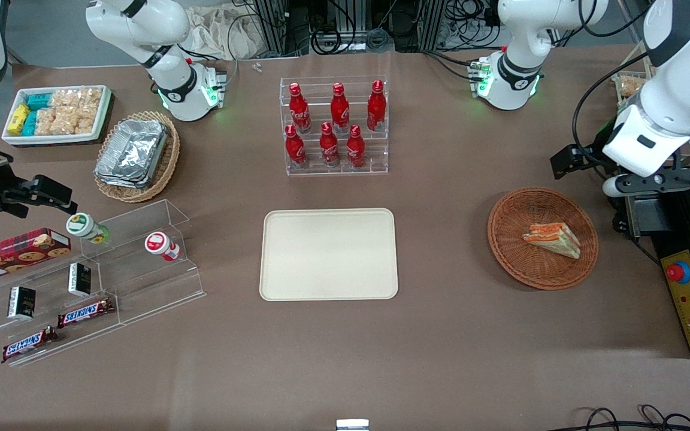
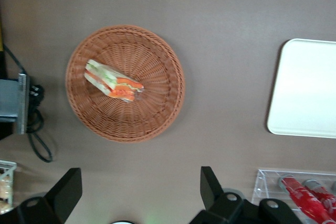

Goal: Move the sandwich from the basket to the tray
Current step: 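Move the left gripper over the wicker basket toward the wrapped sandwich, then lower the left gripper and close it on the wrapped sandwich, then lift the sandwich and carry it with the left gripper to the tray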

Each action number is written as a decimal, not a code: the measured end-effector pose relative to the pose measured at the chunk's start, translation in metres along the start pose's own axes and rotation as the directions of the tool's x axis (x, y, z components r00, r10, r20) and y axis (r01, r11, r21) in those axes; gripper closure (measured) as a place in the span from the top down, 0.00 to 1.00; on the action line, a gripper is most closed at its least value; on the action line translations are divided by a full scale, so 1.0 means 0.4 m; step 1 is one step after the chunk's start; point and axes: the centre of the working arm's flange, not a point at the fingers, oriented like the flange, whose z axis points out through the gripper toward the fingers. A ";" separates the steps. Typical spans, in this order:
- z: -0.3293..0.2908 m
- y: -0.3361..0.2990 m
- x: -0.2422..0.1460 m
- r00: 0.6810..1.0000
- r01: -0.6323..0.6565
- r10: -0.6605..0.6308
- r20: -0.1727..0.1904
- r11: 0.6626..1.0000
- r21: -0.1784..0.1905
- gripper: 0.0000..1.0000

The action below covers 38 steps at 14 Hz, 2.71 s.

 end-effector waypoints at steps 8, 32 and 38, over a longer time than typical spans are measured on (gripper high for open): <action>0.126 -0.146 0.081 0.894 0.434 -0.439 0.086 0.898 0.072 1.00; 0.764 -0.280 0.214 0.343 0.918 -0.923 0.176 0.369 0.144 0.35; 0.385 -0.029 0.164 0.709 0.655 -0.663 0.242 0.746 0.124 0.20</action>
